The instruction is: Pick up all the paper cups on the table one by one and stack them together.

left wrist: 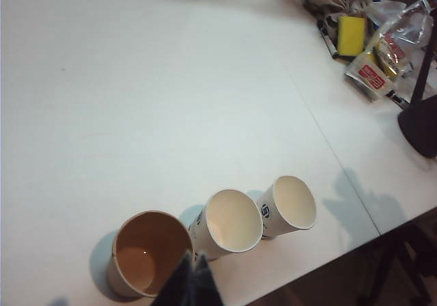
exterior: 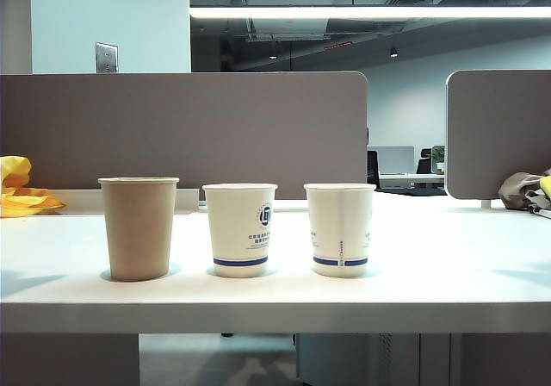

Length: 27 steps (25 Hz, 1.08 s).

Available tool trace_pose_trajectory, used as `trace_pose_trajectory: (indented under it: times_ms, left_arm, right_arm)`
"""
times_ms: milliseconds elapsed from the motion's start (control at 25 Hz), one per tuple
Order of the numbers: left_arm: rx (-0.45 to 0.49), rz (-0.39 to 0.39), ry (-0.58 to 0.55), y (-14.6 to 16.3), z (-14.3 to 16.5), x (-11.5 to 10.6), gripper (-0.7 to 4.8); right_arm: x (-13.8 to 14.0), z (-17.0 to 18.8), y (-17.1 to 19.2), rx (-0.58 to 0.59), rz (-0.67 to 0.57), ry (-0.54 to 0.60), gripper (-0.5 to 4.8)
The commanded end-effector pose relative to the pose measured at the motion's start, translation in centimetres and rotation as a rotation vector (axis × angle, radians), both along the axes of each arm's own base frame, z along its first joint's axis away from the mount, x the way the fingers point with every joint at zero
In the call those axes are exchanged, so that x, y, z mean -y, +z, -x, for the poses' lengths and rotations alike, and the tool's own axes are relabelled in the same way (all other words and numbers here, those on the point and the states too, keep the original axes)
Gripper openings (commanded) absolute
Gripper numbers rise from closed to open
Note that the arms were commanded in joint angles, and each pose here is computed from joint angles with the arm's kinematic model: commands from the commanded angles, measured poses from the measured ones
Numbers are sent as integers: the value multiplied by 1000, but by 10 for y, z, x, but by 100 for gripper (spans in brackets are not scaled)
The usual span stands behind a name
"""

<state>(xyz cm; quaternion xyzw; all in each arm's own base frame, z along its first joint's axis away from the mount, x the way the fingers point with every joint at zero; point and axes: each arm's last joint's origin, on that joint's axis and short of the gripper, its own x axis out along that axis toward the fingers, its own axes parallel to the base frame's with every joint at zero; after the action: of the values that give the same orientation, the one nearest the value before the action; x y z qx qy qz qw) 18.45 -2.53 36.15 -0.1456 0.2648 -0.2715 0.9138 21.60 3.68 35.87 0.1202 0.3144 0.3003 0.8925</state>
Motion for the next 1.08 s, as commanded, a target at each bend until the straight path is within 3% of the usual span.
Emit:
trace_pose_trajectory:
  times_ms: [40, 200, 361, 441, 721, 1082]
  left_arm:
    - [-26, 19, -17, -4, -12, 1, -6]
    - [-46, 33, -37, -5, -9, 1, -6]
    - [-71, 53, -71, -6, -7, 2, -6]
    - [-120, 51, -71, -10, -5, 2, -6]
    - [-137, 65, -96, -11, -3, 3, -6]
    - [-189, 75, -111, -15, 0, 3, -6]
  right_arm:
    - [-34, -41, -20, -113, 16, 125, 0]
    - [-83, -69, -60, -249, 174, 188, 119]
    - [-101, -76, -74, -242, 286, 204, 120]
    - [-102, -79, -70, -217, 333, 158, 203]
    - [-101, -83, -68, -190, 374, 116, 204]
    - [-106, -96, -98, -296, 423, 125, 203]
